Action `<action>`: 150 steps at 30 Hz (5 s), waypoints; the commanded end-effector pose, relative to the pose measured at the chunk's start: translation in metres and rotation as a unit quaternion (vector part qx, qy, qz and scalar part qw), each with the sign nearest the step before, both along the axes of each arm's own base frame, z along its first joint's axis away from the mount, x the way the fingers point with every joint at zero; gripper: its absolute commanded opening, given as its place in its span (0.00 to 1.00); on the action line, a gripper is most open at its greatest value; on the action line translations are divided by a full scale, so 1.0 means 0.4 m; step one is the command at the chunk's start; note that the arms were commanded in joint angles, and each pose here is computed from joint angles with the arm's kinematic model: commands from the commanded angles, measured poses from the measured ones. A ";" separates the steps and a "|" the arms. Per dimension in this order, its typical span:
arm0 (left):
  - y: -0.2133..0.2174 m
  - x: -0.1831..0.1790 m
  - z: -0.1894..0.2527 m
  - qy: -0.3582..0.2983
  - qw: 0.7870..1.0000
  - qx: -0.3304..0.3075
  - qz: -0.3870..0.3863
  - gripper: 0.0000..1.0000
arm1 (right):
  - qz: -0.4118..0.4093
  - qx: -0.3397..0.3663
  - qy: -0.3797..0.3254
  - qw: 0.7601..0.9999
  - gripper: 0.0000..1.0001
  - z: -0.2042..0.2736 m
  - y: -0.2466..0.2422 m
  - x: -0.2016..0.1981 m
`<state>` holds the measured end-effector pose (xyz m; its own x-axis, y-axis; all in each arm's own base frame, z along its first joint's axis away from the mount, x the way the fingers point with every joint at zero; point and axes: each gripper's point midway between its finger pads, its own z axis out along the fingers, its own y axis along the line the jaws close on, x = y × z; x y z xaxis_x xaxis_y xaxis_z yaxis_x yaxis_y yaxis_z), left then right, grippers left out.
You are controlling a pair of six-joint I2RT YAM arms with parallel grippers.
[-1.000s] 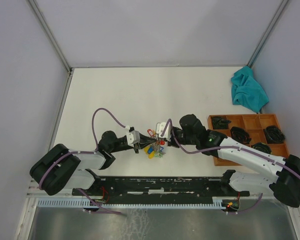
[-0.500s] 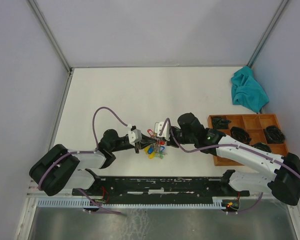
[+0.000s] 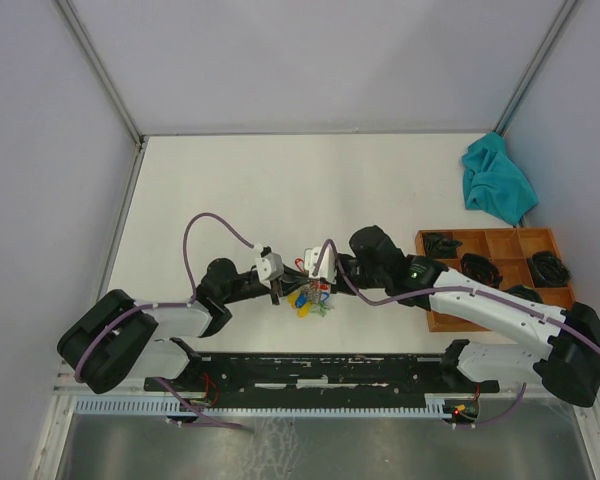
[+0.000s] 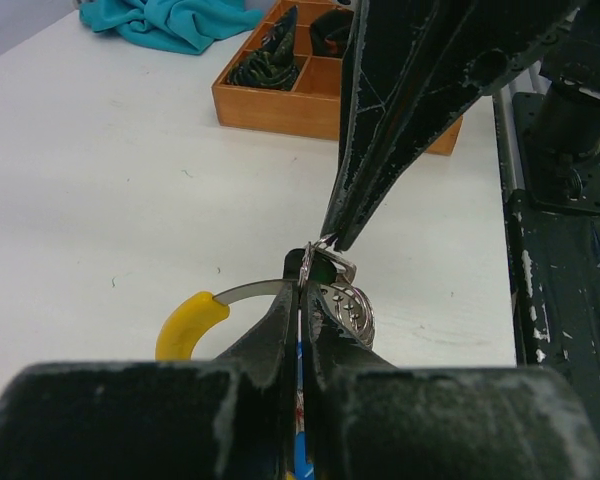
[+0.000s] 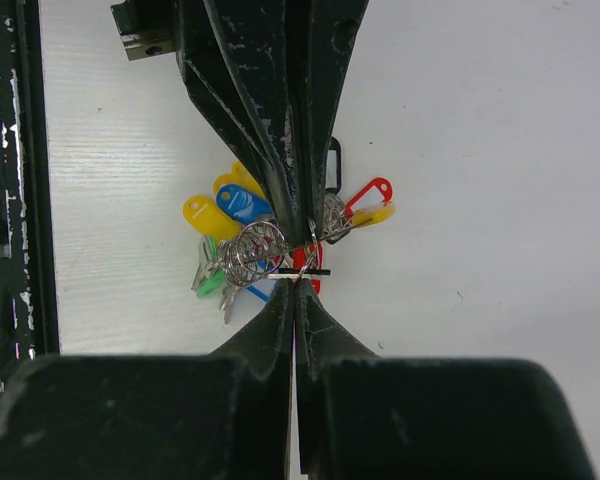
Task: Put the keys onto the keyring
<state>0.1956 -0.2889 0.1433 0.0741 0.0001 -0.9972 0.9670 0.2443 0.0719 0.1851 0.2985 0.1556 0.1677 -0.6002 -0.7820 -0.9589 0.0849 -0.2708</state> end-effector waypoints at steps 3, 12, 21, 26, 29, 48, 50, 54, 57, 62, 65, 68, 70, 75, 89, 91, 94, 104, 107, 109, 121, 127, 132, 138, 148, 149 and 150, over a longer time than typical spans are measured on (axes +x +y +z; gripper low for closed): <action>-0.002 0.029 0.106 -0.010 0.997 -0.075 0.034 0.03 | -0.005 0.002 -0.022 1.000 0.01 0.020 0.014 0.015; -0.001 0.022 0.117 -0.011 0.995 -0.091 0.029 0.03 | -0.035 0.000 -0.029 0.999 0.07 -0.003 0.011 0.040; -0.002 0.021 0.106 -0.015 0.996 -0.085 0.026 0.03 | -0.069 0.065 -0.054 0.994 0.30 0.048 0.015 0.059; -0.001 0.024 0.100 -0.015 0.996 -0.081 0.030 0.03 | -0.067 0.076 -0.054 0.993 0.32 0.062 0.015 0.053; -0.001 0.027 0.099 -0.016 0.996 -0.080 0.032 0.03 | -0.064 0.088 -0.055 0.993 0.36 0.082 0.013 0.044; -0.001 0.024 0.101 -0.016 0.996 -0.083 0.030 0.03 | -0.085 0.083 -0.039 0.992 0.30 0.048 0.032 0.067; 0.000 0.024 0.103 -0.017 0.996 -0.084 0.031 0.03 | -0.088 0.080 -0.040 0.992 0.28 0.045 0.029 0.070; 0.000 0.022 0.104 -0.019 0.996 -0.085 0.029 0.03 | -0.096 0.077 -0.044 0.991 0.17 0.040 0.020 0.074; -0.001 0.021 0.103 -0.018 0.996 -0.085 0.028 0.03 | -0.097 0.076 -0.048 0.991 0.05 0.045 0.017 0.074; -0.002 0.020 0.103 -0.017 0.996 -0.084 0.026 0.03 | -0.094 0.065 -0.062 0.992 0.01 0.062 0.005 0.077; -0.005 0.017 0.104 -0.017 0.996 -0.083 0.020 0.06 | -0.089 0.053 -0.074 0.992 0.01 0.076 -0.005 0.078; -0.009 0.012 0.103 -0.015 0.996 -0.082 0.011 0.10 | -0.082 0.045 -0.081 0.992 0.01 0.089 -0.007 0.079; -0.012 0.009 0.103 -0.013 0.997 -0.081 0.007 0.12 | -0.074 0.042 -0.084 0.993 0.01 0.096 -0.003 0.078; -0.016 0.003 0.107 -0.012 0.997 -0.082 -0.004 0.16 | -0.059 0.030 -0.084 0.994 0.01 0.103 0.004 0.076; -0.043 0.009 0.088 0.023 0.998 -0.058 -0.026 0.20 | -0.031 0.019 -0.079 0.996 0.01 0.106 0.022 0.068; -0.047 0.012 0.079 0.032 0.998 -0.051 -0.027 0.21 | -0.031 0.020 -0.080 0.996 0.01 0.107 0.022 0.069; -0.053 0.015 0.068 0.044 0.998 -0.044 -0.030 0.22 | -0.032 0.019 -0.083 0.996 0.01 0.109 0.022 0.071; -0.071 0.012 0.051 0.069 0.996 -0.033 -0.050 0.18 | -0.039 0.012 -0.095 0.995 0.01 0.110 0.016 0.083; -0.075 0.013 0.043 0.075 0.995 -0.026 -0.054 0.13 | -0.040 0.009 -0.098 0.994 0.01 0.111 0.013 0.084; -0.077 0.013 0.038 0.078 0.995 -0.022 -0.058 0.07 | -0.045 0.006 -0.101 0.994 0.01 0.110 0.006 0.086; -0.055 0.017 0.066 0.061 0.996 -0.044 -0.039 0.03 | -0.075 -0.016 -0.088 0.993 0.01 0.060 -0.038 0.081; -0.044 0.013 0.096 0.049 0.996 -0.066 -0.030 0.03 | -0.092 -0.017 -0.063 0.994 0.01 0.012 -0.053 0.068; -0.035 0.013 0.112 0.040 0.996 -0.078 -0.020 0.03 | -0.096 -0.013 -0.047 0.994 0.01 -0.012 -0.054 0.058; -0.034 0.010 0.127 0.045 0.994 -0.102 -0.021 0.03 | -0.078 0.013 -0.018 0.997 0.01 -0.025 -0.016 0.042; -0.029 0.019 0.125 0.047 0.994 -0.102 -0.006 0.03 | -0.091 0.001 -0.059 0.994 0.01 0.013 -0.025 0.076; -0.029 0.021 0.122 0.047 0.994 -0.099 -0.006 0.03 | -0.092 0.001 -0.068 0.993 0.01 0.030 -0.028 0.080; -0.030 0.023 0.119 0.048 0.994 -0.095 -0.005 0.04 | -0.092 -0.002 -0.077 0.993 0.01 0.043 -0.032 0.085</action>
<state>0.2002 -0.3001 0.1592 -0.0947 -0.1109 -0.9893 0.9660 0.2299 -0.1182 0.2049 0.2935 0.1430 0.1258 -0.6233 -0.7718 -0.9188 0.2203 -0.3277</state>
